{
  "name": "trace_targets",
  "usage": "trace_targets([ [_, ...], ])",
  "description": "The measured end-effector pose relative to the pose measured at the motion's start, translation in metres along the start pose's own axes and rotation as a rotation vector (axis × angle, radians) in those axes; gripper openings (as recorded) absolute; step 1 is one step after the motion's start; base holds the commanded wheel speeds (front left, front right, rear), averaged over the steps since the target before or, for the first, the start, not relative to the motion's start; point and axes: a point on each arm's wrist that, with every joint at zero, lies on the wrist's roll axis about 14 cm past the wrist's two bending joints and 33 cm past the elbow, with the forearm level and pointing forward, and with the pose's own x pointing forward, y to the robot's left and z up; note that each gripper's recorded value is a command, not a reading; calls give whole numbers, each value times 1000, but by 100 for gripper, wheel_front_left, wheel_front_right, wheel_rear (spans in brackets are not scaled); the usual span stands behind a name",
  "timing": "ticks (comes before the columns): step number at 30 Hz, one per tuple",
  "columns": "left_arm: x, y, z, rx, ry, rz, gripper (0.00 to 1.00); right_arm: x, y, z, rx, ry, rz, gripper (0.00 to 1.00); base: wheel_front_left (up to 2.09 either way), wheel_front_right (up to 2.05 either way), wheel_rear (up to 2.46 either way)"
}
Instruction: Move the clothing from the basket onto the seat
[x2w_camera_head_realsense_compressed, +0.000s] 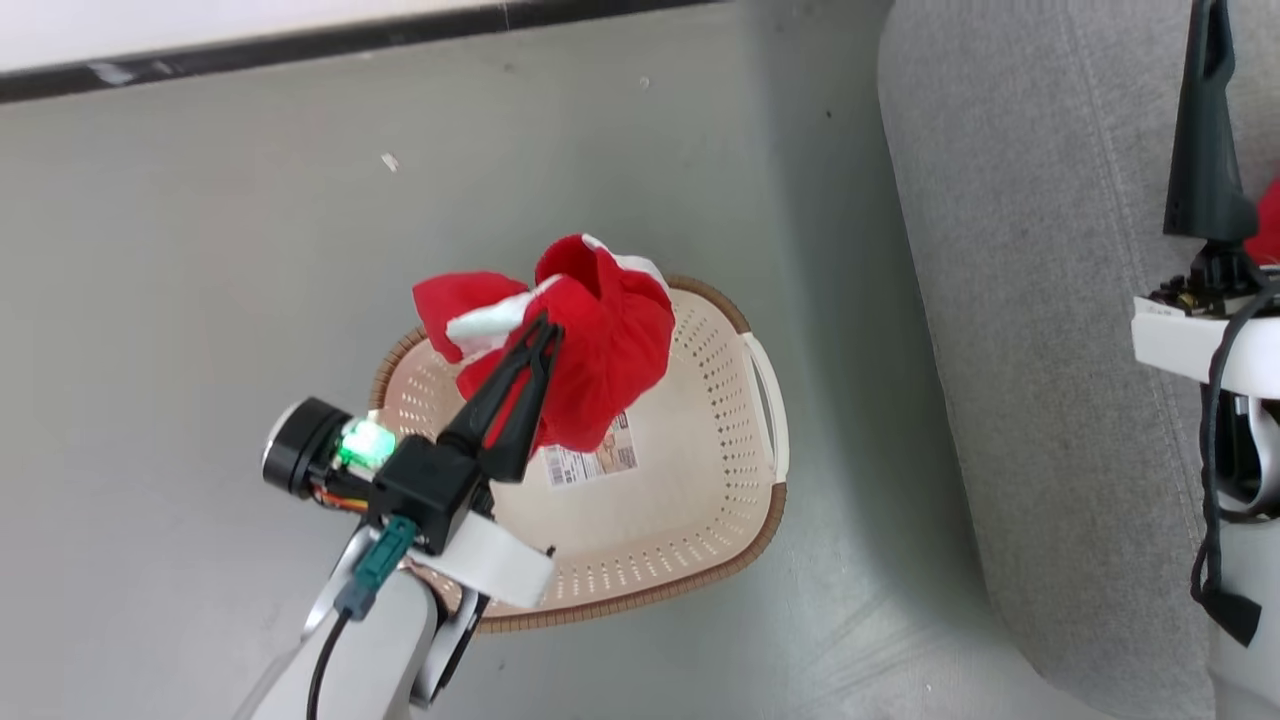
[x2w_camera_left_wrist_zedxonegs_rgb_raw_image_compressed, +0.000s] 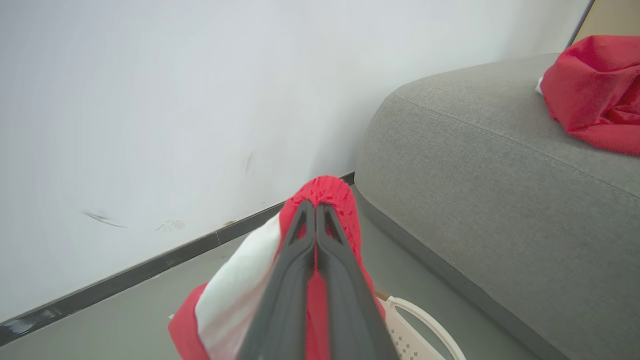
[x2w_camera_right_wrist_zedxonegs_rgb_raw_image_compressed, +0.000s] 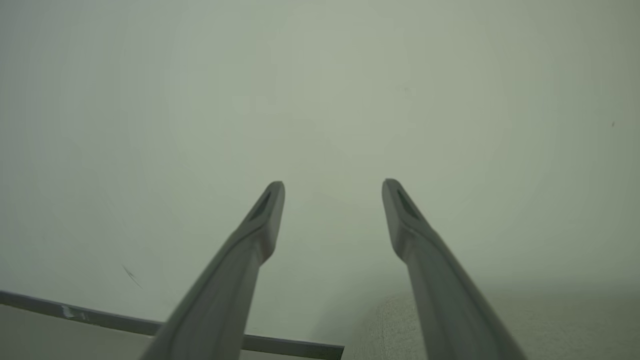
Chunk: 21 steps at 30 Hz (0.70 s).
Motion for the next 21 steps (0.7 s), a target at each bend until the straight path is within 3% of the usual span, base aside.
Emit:
trace_targets([
  [8, -26, -8, 18, 24, -15, -3, 0, -15, -11, 19, -7, -7, -26, 100, 0, 0, 0],
  [9, -28, -9, 23, 25, -24, -4, 4, -17, -11, 22, -8, -8, -27, 100, 0, 0, 0],
  [11, -30, -12, 32, 29, -46, -7, 44, -20, -13, 28, -8, -14, -31, 100, 0, 0, 0],
  [12, -30, -12, 38, 34, -59, -8, 87, -22, -14, 31, -8, -18, -33, 100, 0, 0, 0],
  [13, -31, -13, 44, 36, -75, -9, 100, -24, -15, 33, -10, -19, -34, 100, 0, 0, 0],
  [21, -38, -23, 76, 45, -151, -20, 100, -38, -21, 54, -17, -38, -46, 100, 0, 0, 0],
])
